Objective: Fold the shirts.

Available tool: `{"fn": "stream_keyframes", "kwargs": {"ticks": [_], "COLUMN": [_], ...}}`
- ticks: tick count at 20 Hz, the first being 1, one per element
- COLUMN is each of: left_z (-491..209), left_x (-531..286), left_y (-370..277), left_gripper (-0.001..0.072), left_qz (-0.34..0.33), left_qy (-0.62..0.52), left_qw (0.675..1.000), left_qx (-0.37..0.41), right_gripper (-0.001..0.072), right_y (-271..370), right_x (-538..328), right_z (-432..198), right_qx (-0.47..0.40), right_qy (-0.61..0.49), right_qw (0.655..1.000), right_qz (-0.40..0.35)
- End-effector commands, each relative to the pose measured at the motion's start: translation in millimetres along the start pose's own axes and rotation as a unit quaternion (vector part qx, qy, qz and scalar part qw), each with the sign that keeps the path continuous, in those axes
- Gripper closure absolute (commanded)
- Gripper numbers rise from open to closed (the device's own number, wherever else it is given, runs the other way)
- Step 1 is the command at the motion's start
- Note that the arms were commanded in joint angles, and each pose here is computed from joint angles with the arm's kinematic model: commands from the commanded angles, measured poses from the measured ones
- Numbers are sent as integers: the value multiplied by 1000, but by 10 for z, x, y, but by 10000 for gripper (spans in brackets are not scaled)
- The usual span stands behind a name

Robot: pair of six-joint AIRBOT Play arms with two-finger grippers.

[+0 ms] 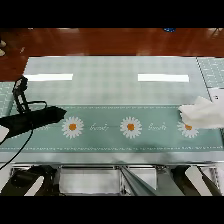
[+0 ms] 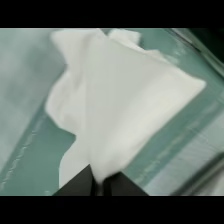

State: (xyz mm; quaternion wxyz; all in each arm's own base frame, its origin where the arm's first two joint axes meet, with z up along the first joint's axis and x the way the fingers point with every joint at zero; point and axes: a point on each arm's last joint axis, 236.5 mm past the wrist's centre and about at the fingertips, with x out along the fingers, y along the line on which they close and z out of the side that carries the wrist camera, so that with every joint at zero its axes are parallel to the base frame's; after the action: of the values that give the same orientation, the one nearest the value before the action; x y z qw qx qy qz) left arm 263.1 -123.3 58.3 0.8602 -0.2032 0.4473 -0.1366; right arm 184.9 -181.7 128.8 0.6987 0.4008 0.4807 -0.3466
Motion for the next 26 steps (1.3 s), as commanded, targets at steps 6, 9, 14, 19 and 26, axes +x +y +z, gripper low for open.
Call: {"fn": "stream_keyframes", "kwargs": {"ticks": [6, 9, 14, 19, 26], "left_z": [260, 457, 1427, 1823, 787], "left_x": [84, 216, 13, 247, 1034], "left_y": [18, 52, -464, -877, 65], "left_gripper": [687, 687, 687, 688, 687], "left_qz": [0, 5, -14, -1, 105], "left_qy": [-46, -69, -121, -22, 201], "left_qw": [999, 998, 988, 982, 966], "left_qx": [5, 4, 95, 188, 122], "right_gripper": [301, 314, 690, 690, 689], "right_y": [-1358, -1006, 1422, 3293, 2667], "right_x": [249, 332, -190, 21, 1545], "right_z": [-668, -365, 307, -1476, -1775], "right_qx": [116, 109, -25, -394, -553], "right_qy": [44, -11, -105, 41, 85], "right_qw": [975, 989, 933, 834, 829], "right_qz": [-186, -104, 343, 385, 11]}}
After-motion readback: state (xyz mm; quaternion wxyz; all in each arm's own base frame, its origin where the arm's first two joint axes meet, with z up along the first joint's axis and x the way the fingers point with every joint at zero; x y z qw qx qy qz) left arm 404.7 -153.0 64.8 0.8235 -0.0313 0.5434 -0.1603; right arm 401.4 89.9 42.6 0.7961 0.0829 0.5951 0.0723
